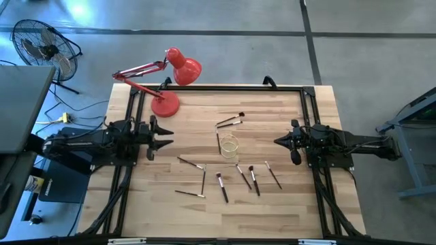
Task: Put items in baskets/containers
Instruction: Put the eyeshadow brush into the wire organizer
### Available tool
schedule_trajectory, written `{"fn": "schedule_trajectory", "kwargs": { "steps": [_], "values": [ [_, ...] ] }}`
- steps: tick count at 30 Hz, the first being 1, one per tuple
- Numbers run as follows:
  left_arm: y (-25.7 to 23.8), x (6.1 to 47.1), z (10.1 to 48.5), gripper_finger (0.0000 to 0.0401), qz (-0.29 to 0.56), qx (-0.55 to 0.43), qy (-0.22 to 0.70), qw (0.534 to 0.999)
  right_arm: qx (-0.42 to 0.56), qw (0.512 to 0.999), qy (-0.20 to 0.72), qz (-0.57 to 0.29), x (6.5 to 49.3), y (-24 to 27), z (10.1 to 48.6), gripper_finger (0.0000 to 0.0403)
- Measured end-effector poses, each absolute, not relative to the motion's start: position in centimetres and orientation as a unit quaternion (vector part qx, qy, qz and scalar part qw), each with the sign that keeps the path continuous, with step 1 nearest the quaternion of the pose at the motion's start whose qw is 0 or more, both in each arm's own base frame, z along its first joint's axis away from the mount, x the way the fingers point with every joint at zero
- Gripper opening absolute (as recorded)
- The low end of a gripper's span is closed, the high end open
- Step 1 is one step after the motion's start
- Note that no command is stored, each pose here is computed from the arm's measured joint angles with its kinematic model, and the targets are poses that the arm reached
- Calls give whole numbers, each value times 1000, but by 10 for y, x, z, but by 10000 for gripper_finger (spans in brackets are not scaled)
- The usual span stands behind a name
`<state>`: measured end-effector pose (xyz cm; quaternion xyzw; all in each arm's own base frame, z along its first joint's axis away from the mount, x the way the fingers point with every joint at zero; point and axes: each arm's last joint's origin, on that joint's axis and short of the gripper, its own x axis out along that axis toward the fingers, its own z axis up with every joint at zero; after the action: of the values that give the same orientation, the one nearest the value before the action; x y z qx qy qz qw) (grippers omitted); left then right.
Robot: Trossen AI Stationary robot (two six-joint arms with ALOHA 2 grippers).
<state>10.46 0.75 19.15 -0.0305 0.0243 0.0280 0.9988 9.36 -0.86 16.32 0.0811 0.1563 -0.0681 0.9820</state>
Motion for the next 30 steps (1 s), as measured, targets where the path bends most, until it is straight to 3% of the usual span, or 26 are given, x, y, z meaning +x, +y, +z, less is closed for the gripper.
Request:
{"fn": "schedule_trajectory", "kwargs": {
  "steps": [18,30],
  "values": [
    [11,181,224,161,-11,-24,242,970,81,982,156,-68,94,-9,163,0],
    [-13,244,205,161,-78,20,408,909,81,982,156,-68,94,-9,163,1]
  ]
}}
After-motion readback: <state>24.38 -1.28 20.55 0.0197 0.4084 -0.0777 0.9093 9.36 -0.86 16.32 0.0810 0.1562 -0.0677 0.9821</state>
